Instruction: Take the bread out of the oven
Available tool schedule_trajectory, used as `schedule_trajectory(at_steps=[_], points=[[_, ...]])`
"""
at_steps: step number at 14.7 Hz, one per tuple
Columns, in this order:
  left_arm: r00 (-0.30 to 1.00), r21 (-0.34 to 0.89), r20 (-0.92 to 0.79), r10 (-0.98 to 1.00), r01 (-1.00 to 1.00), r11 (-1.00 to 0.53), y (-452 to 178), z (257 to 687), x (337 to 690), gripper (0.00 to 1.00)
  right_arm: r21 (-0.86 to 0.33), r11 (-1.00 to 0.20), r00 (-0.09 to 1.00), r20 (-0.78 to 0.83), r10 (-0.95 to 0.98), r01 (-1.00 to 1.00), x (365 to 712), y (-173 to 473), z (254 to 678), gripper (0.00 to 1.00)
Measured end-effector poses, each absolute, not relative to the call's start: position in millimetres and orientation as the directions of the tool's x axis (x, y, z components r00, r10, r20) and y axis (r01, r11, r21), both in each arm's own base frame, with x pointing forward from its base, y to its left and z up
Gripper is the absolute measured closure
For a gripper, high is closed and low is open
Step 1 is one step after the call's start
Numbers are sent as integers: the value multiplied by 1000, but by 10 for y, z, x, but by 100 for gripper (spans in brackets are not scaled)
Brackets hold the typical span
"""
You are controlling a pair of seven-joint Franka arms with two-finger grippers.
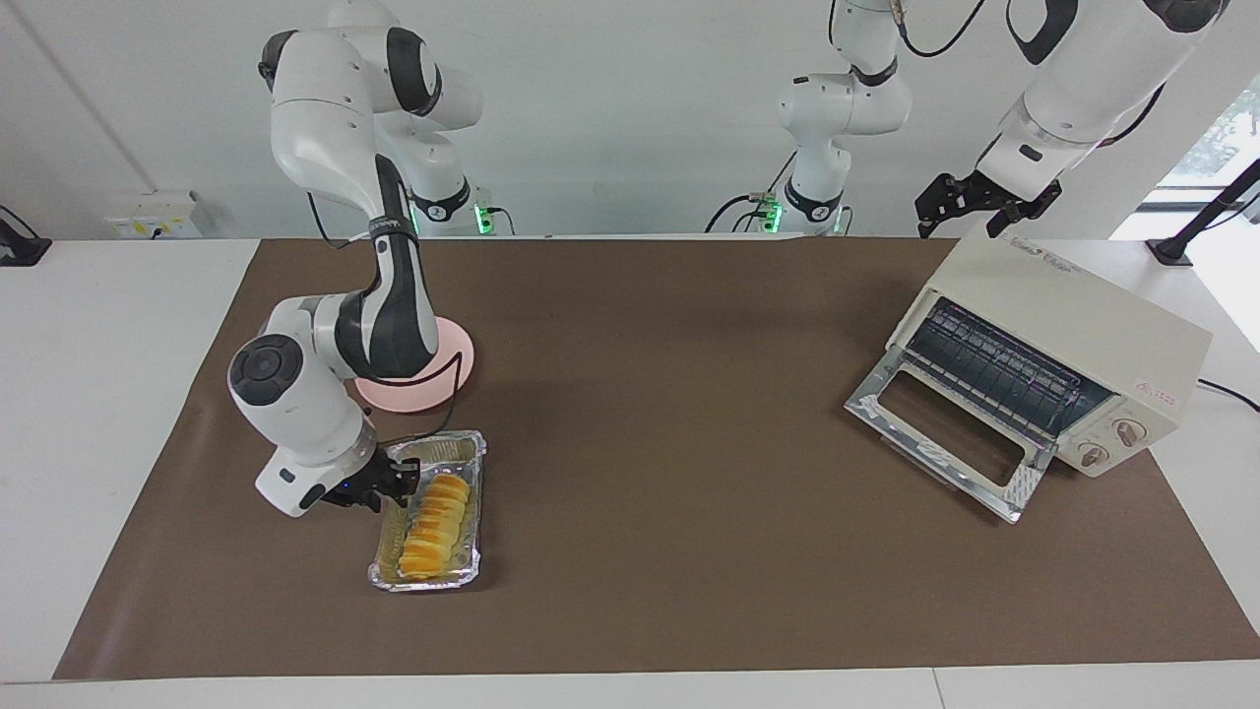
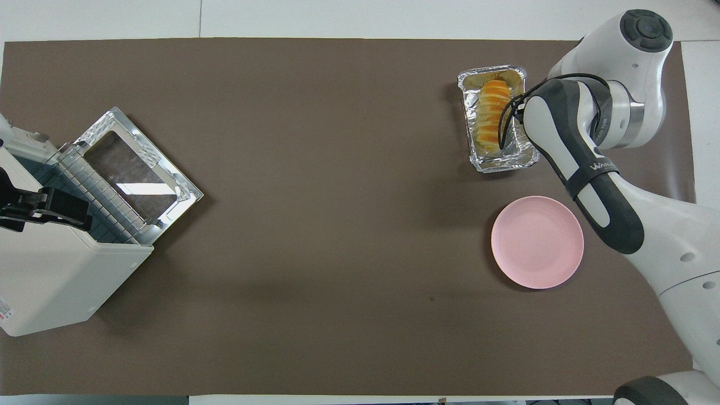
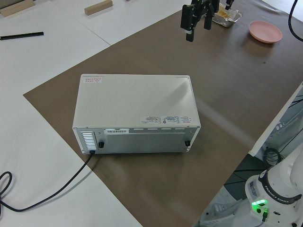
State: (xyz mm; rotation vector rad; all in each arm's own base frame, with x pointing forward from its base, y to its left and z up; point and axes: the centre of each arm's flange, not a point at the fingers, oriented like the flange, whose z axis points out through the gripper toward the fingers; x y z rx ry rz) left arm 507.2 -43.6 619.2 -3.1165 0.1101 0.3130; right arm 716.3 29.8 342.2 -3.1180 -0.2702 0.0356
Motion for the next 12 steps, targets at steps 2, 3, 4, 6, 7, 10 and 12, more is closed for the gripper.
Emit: schedule_trajectory(at_steps=[2, 3, 4, 6, 7, 10, 12], points=[[978, 0, -199, -69, -71, -998, -436, 6192, 5072, 0, 12, -982, 981, -47, 187, 188, 7114, 278, 3541, 30], [978, 0, -199, -69, -71, -998, -436, 6192, 5072, 0, 19, -981, 981, -43, 191, 192, 7107, 277, 3615, 19], [978, 0, -199, -69, -71, -998, -436, 6192, 5072, 0, 22, -980, 980, -38, 195, 196, 7101, 299, 3677, 10], [978, 0, -199, -69, -71, -998, -436, 6192, 5072, 0, 23, -979, 979, -29, 202, 202, 7097, 395, 3746, 0], [978, 0, -199, -69, -71, -998, -436, 6192, 5072, 0, 24, -980, 981, -25, 195, 195, 7102, 450, 3763, 0], [978, 0, -199, -69, -71, -998, -436, 6192, 5072, 0, 28, -987, 987, -10, 161, 161, 7153, 664, 3776, 0], [978, 0, -199, -69, -71, -998, -436, 6192, 5072, 0, 40, -989, 990, -10, 141, 142, 7204, 875, 3685, 0]])
